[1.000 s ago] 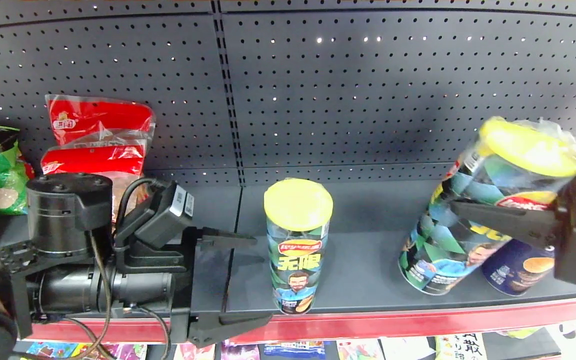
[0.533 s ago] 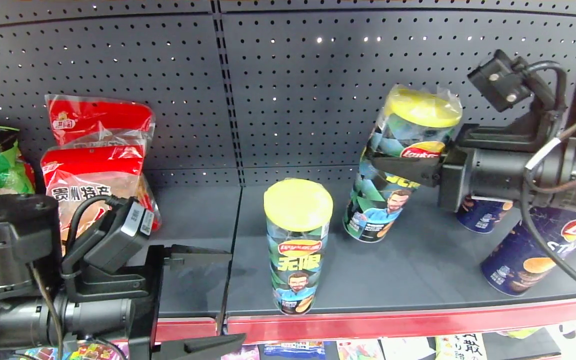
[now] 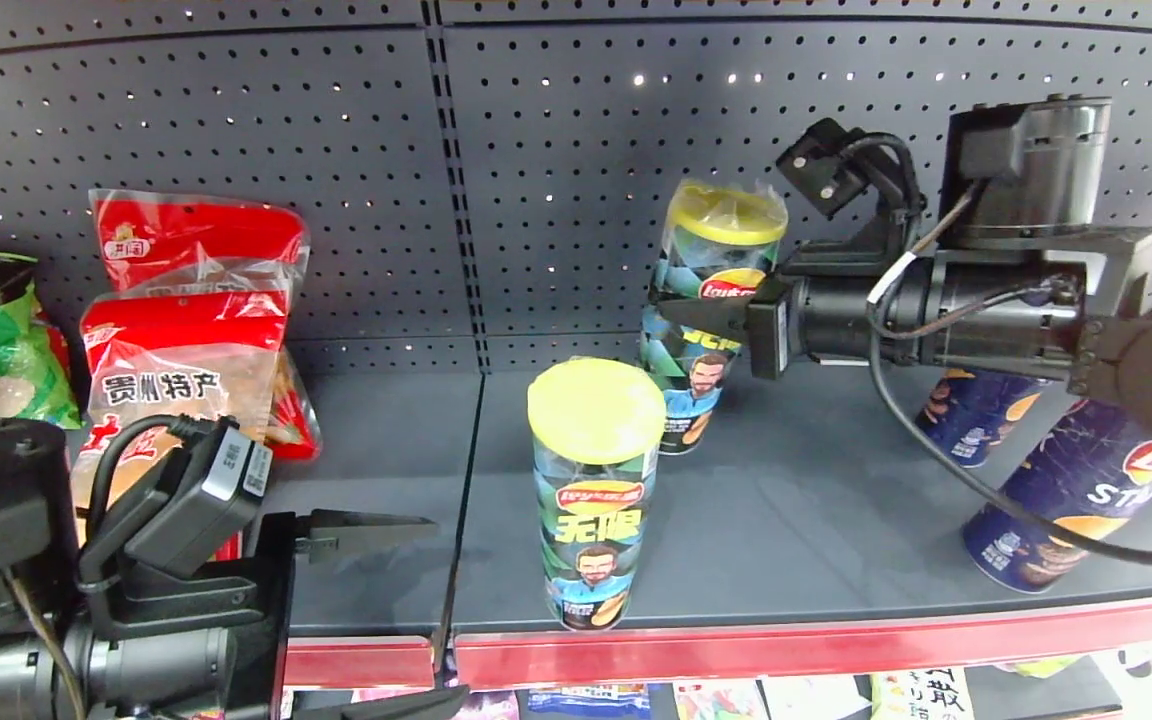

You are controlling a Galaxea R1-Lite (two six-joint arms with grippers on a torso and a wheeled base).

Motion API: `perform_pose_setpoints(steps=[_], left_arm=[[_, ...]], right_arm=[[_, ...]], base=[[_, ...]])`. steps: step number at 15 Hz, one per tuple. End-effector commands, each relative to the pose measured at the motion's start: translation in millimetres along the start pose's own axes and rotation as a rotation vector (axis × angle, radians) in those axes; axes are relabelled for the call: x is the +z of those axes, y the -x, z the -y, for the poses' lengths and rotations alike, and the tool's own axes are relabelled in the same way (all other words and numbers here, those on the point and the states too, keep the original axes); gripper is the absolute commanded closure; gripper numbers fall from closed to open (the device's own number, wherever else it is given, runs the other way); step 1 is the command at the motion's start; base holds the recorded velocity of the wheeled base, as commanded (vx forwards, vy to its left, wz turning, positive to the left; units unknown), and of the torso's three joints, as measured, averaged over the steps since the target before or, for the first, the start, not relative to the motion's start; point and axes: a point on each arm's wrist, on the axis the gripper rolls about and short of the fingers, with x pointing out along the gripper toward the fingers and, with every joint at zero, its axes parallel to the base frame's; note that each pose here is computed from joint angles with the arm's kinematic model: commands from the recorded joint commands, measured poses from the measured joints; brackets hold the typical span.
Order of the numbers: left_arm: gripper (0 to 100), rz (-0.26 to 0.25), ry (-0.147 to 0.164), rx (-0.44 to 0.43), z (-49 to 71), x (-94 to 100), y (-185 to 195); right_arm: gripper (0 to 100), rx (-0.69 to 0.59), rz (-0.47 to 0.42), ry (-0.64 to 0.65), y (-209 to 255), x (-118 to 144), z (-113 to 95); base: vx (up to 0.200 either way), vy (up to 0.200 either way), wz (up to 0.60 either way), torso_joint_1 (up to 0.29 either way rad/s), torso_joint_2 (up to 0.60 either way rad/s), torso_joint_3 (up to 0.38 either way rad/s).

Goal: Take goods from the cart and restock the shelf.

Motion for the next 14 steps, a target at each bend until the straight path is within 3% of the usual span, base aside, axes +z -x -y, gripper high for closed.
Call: perform_pose_setpoints(steps=[1,14], left_arm=[[0,0.001,0.002,0.014,2.8,-1.4,3.2],[0,0.002,0.022,0.039,0.0,-2.0,5.8]], right_arm=[[100,0.015,-0.017,-0.004,-23.5,-5.5,3.4],[100,0.076,-0.050,-0.007,-65.6,-18.0,-6.4]], base=[[0.000,0.000,0.00,0.000,0.00,0.000],[0.000,0.000,0.00,0.000,0.00,0.000]])
